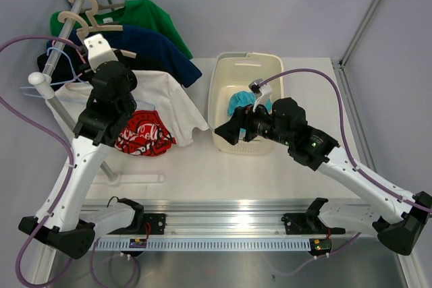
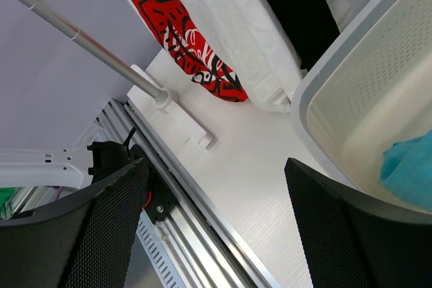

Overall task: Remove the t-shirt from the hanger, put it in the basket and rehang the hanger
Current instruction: Pick up the hanger from the clothesline.

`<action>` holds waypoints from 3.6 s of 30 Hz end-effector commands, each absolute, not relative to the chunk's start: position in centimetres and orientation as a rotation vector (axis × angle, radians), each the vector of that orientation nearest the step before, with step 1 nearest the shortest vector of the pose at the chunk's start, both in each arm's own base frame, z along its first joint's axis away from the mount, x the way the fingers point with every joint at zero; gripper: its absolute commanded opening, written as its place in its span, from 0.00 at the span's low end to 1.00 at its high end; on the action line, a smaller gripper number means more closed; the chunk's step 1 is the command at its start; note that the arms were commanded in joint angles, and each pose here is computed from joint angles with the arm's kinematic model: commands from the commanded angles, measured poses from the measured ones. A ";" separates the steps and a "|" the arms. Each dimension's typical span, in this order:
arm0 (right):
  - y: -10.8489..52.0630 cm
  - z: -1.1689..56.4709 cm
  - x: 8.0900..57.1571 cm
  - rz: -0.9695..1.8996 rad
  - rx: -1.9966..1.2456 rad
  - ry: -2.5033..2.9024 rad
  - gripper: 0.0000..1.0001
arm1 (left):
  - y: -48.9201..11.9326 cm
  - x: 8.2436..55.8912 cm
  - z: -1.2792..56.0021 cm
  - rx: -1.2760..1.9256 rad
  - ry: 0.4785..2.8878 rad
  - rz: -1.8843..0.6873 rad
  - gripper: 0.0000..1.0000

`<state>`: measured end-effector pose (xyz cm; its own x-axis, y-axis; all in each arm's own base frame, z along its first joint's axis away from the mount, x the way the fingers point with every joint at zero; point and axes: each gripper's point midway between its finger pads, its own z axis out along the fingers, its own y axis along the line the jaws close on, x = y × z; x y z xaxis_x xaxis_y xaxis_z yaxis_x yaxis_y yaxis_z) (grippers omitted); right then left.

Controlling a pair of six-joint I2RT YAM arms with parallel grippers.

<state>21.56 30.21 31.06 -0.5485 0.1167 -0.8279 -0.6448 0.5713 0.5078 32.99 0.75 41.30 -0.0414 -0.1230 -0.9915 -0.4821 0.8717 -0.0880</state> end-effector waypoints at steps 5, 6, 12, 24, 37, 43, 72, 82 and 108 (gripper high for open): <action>31.6 32.3 20.3 1.151 -0.524 1.846 0.89 | 1.9 33.4 43.3 -0.493 1.539 0.362 0.56; 31.7 32.2 20.3 1.154 -0.526 1.848 0.89 | 2.0 33.5 43.3 -0.495 1.538 0.360 0.56; 31.9 31.9 20.2 1.163 -0.542 1.858 0.89 | 2.5 33.6 43.2 -0.529 1.529 0.343 0.65; 32.2 31.6 20.1 1.174 -0.559 1.868 0.89 | 4.6 34.3 43.4 -0.507 1.528 0.391 0.56; 32.7 30.9 20.4 1.162 -0.569 1.892 0.89 | 4.9 33.6 44.6 -0.473 1.516 0.413 0.31; 32.7 30.8 20.4 1.164 -0.573 1.899 0.89 | 5.0 33.2 45.0 -0.471 1.507 0.408 0.13; 32.5 31.3 20.4 1.151 -0.577 1.888 0.90 | 5.0 27.9 50.6 -0.475 1.448 0.271 0.00; 32.7 31.1 20.5 1.157 -0.574 1.897 0.90 | 3.0 25.9 51.0 -0.432 1.464 0.094 0.00; 46.5 41.8 16.4 0.613 -0.997 1.431 0.83 | 0.3 24.4 49.7 -0.500 1.469 -0.187 0.00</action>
<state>14.47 44.86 44.72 -0.0421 -0.0767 -0.9962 -0.9211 0.3892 0.0090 24.56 1.14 47.88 0.0487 -0.3636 -0.9303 -0.2467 0.8982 -0.3640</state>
